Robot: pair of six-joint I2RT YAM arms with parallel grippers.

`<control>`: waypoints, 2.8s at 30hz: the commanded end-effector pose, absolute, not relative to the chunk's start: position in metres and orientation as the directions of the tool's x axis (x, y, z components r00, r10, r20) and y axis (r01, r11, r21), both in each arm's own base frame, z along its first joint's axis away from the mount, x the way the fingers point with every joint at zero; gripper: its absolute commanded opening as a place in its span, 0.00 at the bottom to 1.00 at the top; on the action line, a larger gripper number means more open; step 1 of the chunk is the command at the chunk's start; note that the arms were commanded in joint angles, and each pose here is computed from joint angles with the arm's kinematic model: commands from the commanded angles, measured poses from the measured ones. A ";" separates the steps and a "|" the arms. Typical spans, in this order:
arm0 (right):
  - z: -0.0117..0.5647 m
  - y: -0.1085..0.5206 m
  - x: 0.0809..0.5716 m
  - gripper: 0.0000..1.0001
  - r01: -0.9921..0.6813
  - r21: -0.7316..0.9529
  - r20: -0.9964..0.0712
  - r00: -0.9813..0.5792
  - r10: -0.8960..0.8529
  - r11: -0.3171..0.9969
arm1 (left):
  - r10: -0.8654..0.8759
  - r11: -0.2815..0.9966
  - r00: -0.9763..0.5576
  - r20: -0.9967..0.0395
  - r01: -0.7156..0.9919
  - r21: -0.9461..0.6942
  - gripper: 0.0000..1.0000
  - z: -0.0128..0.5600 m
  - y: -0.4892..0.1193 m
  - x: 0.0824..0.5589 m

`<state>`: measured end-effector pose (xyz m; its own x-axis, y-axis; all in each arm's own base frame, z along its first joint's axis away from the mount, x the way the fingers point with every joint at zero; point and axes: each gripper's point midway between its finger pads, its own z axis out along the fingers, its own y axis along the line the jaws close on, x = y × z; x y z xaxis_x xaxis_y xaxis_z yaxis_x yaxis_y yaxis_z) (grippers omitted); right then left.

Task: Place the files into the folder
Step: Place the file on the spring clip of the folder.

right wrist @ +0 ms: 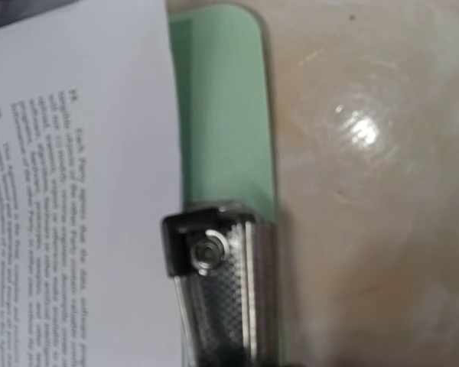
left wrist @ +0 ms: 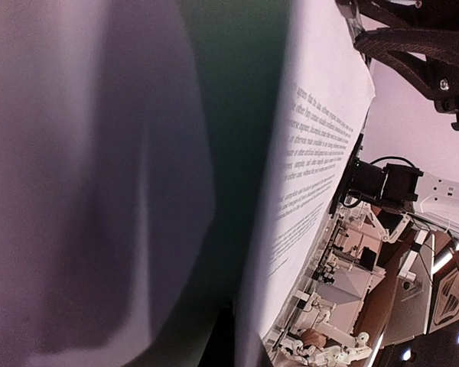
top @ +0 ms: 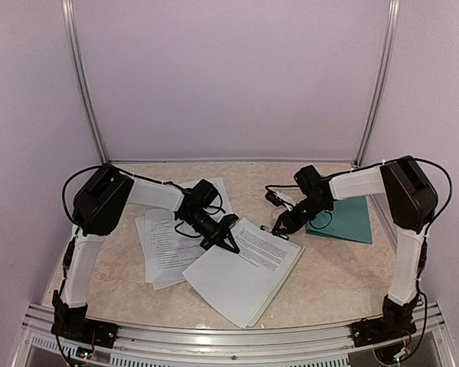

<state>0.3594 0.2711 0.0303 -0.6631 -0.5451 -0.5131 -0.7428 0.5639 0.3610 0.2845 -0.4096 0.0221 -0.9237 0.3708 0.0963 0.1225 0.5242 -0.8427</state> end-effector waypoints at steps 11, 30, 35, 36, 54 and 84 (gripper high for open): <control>0.029 0.271 0.354 0.00 -0.727 0.404 -0.505 -0.683 -0.528 0.555 | 0.372 0.544 -0.918 0.138 0.095 -0.834 0.00 0.014 -0.412 0.281; 0.031 0.270 0.355 0.00 -0.729 0.394 -0.505 -0.681 -0.531 0.560 | 0.382 0.567 -0.916 0.122 0.129 -0.813 0.00 0.030 -0.407 0.287; 0.032 0.270 0.355 0.00 -0.730 0.394 -0.506 -0.680 -0.531 0.559 | 0.379 0.566 -0.916 0.130 0.118 -0.816 0.00 0.030 -0.410 0.290; 0.033 0.270 0.355 0.00 -0.731 0.392 -0.508 -0.678 -0.531 0.559 | 0.378 0.567 -0.916 0.133 0.116 -0.816 0.00 0.029 -0.410 0.290; 0.035 0.272 0.357 0.00 -0.736 0.385 -0.514 -0.672 -0.532 0.557 | 0.356 0.544 -0.915 0.192 0.036 -0.838 0.00 0.021 -0.416 0.291; 0.035 0.271 0.357 0.00 -0.734 0.382 -0.515 -0.674 -0.529 0.562 | 0.340 0.546 -0.920 0.195 0.024 -0.838 0.00 0.026 -0.409 0.287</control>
